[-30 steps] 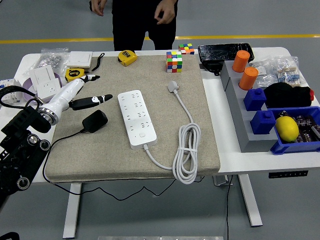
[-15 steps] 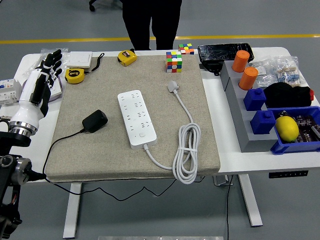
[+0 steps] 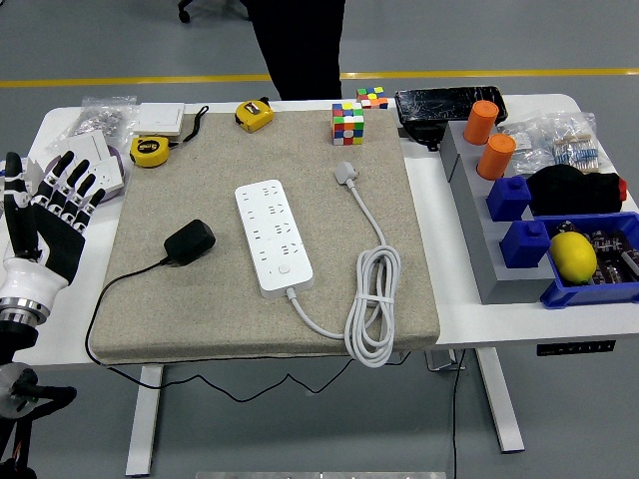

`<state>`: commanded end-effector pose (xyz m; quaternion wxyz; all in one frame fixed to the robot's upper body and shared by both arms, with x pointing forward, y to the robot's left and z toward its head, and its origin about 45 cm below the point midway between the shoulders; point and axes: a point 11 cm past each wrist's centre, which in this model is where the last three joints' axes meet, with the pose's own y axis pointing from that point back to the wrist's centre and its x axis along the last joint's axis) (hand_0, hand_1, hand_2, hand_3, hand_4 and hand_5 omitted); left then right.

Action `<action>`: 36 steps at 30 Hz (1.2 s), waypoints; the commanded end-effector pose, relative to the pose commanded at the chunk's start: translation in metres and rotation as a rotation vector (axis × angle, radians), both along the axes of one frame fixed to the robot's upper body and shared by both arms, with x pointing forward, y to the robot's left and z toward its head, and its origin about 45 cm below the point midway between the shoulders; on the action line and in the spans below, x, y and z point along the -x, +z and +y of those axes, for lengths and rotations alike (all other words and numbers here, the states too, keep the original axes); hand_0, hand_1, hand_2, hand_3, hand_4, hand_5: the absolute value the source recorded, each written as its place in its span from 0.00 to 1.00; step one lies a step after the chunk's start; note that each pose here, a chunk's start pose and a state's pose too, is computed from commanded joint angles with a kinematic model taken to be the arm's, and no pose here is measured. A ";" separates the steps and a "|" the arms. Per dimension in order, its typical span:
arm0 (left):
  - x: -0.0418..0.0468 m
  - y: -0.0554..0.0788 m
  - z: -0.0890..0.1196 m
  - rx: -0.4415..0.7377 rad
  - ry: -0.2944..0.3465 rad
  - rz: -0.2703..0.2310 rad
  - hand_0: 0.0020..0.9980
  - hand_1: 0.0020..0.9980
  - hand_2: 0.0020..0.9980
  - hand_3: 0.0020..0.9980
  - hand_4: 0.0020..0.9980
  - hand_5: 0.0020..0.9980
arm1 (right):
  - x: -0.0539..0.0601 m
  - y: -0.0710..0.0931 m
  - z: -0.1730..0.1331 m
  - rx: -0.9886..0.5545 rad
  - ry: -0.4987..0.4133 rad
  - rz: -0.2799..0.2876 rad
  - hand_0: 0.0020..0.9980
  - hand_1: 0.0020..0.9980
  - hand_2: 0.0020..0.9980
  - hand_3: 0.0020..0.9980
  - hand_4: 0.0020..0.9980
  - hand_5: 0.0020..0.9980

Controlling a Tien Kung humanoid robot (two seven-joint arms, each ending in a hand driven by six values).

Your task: Pick up the plug,place it near the board,insert it into the board,press the button

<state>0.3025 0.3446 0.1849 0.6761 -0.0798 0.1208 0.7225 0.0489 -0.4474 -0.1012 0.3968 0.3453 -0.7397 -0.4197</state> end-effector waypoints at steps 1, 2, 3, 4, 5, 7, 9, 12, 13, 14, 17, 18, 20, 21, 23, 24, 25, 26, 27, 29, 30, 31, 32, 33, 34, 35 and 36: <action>-0.0001 -0.001 0.000 -0.038 -0.002 0.009 0.87 0.90 0.86 0.85 1.00 1.00 | 0.000 0.000 0.001 -0.001 0.002 0.000 0.91 0.84 0.79 0.79 1.00 1.00; -0.0005 -0.002 0.001 -0.082 -0.005 0.021 0.85 0.89 0.85 0.83 1.00 0.97 | -0.001 0.000 0.001 -0.002 0.004 0.000 0.91 0.84 0.79 0.79 1.00 1.00; -0.0016 -0.003 0.001 -0.128 -0.007 0.035 0.85 0.89 0.85 0.83 1.00 0.97 | -0.002 0.000 0.002 -0.003 0.010 0.000 0.91 0.84 0.79 0.79 1.00 1.00; -0.0022 -0.003 0.001 -0.167 -0.009 0.044 0.85 0.89 0.85 0.83 1.00 0.97 | -0.003 0.000 0.002 -0.004 0.012 -0.001 0.91 0.84 0.79 0.79 1.00 1.00; -0.0029 -0.004 0.001 -0.205 -0.013 0.052 0.85 0.89 0.85 0.83 1.00 0.97 | -0.005 0.000 0.002 -0.004 0.016 -0.002 0.91 0.84 0.79 0.79 1.00 1.00; -0.0036 -0.006 0.000 -0.293 -0.024 0.075 0.85 0.89 0.85 0.83 1.00 0.97 | -0.007 0.000 0.003 -0.006 0.024 -0.003 0.91 0.84 0.79 0.79 1.00 1.00; -0.0044 -0.008 -0.002 -0.364 -0.035 0.093 0.86 0.88 0.84 0.81 1.00 0.92 | -0.008 -0.001 0.004 -0.008 0.029 -0.002 0.91 0.84 0.79 0.79 1.00 1.00; -0.0057 -0.010 -0.007 -0.416 -0.050 0.104 0.86 0.88 0.84 0.81 1.00 0.92 | -0.009 -0.001 0.005 -0.009 0.032 -0.002 0.91 0.84 0.79 0.79 1.00 1.00; -0.0063 -0.011 -0.009 -0.420 -0.055 0.107 0.86 0.88 0.84 0.81 1.00 0.92 | -0.010 0.000 0.004 -0.008 0.033 -0.002 0.91 0.84 0.79 0.79 1.00 1.00; -0.0065 -0.012 -0.010 -0.425 -0.059 0.110 0.86 0.88 0.84 0.80 1.00 0.91 | -0.010 0.000 0.004 -0.007 0.034 -0.002 0.91 0.84 0.79 0.79 1.00 1.00; -0.0067 -0.014 -0.011 -0.441 -0.066 0.119 0.86 0.88 0.84 0.80 1.00 0.91 | -0.011 0.001 0.003 -0.005 0.035 -0.004 0.91 0.84 0.79 0.79 1.00 1.00; -0.0068 -0.014 -0.012 -0.443 -0.069 0.120 0.86 0.88 0.84 0.80 1.00 0.91 | -0.012 0.001 0.002 -0.003 0.035 -0.006 0.91 0.84 0.79 0.79 1.00 1.00; -0.0075 -0.014 -0.012 -0.446 -0.070 0.119 0.85 0.87 0.83 0.80 1.00 0.91 | -0.014 0.002 0.001 0.000 0.035 -0.009 0.91 0.84 0.79 0.79 1.00 1.00; -0.0087 -0.013 -0.012 -0.450 -0.070 0.117 0.85 0.87 0.83 0.80 1.00 0.91 | -0.015 0.002 0.000 0.000 0.034 -0.010 0.91 0.84 0.79 0.79 1.00 1.00; -0.0102 -0.012 -0.012 -0.456 -0.070 0.112 0.85 0.87 0.83 0.80 1.00 0.91 | -0.015 0.002 0.000 0.000 0.035 -0.011 0.91 0.84 0.79 0.79 1.00 1.00; -0.0107 -0.011 -0.012 -0.457 -0.070 0.109 0.85 0.87 0.83 0.80 1.00 0.91 | -0.016 0.002 0.001 0.000 0.035 -0.011 0.91 0.84 0.79 0.79 1.00 1.00; -0.0110 -0.011 -0.012 -0.457 -0.069 0.108 0.85 0.87 0.83 0.80 1.00 0.91 | -0.016 0.002 0.001 -0.001 0.035 -0.011 0.91 0.84 0.79 0.79 1.00 1.00; -0.0115 -0.010 -0.011 -0.464 -0.068 0.106 0.85 0.86 0.82 0.80 1.00 0.91 | -0.016 0.002 0.002 -0.002 0.034 -0.012 0.90 0.84 0.79 0.79 1.00 1.00; -0.0116 -0.010 -0.010 -0.466 -0.067 0.105 0.85 0.86 0.82 0.80 1.00 0.91 | -0.015 0.001 0.002 -0.003 0.034 -0.011 0.90 0.84 0.79 0.79 1.00 1.00; -0.0115 -0.008 -0.010 -0.467 -0.059 0.098 0.85 0.86 0.82 0.80 1.00 0.91 | -0.015 0.001 0.002 -0.004 0.033 -0.008 0.90 0.84 0.79 0.79 1.00 1.00; -0.0114 -0.008 -0.009 -0.467 -0.055 0.094 0.85 0.86 0.82 0.80 1.00 0.91 | -0.015 0.001 0.002 -0.003 0.032 -0.008 0.90 0.84 0.79 0.79 1.00 1.00; -0.0113 -0.007 -0.008 -0.470 -0.050 0.090 0.85 0.86 0.82 0.80 1.00 0.91 | -0.014 0.001 0.001 -0.002 0.032 -0.006 0.90 0.84 0.79 0.79 1.00 1.00; -0.0111 -0.006 -0.007 -0.473 -0.045 0.085 0.85 0.86 0.81 0.82 1.00 0.89 | -0.013 0.001 0.001 -0.002 0.031 -0.005 0.90 0.84 0.79 0.79 1.00 1.00; -0.0108 -0.005 -0.006 -0.478 -0.040 0.077 0.85 0.86 0.81 0.82 1.00 0.89 | -0.012 0.001 0.001 -0.001 0.029 -0.002 0.90 0.84 0.79 0.79 1.00 1.00; -0.0101 -0.004 -0.004 -0.479 -0.021 0.063 0.85 0.86 0.81 0.82 1.00 0.89 | -0.010 0.002 -0.001 0.002 0.030 0.002 0.90 0.84 0.79 0.79 1.00 1.00; -0.0097 -0.003 -0.003 -0.479 -0.010 0.055 0.85 0.86 0.81 0.82 1.00 0.89 | -0.009 0.002 -0.002 0.004 0.030 0.005 0.90 0.84 0.79 0.79 1.00 1.00; -0.0078 -0.001 0.001 -0.481 0.015 0.037 0.85 0.86 0.81 0.82 1.00 0.89 | -0.007 0.003 -0.004 0.009 0.038 0.011 0.90 0.84 0.79 0.79 1.00 1.00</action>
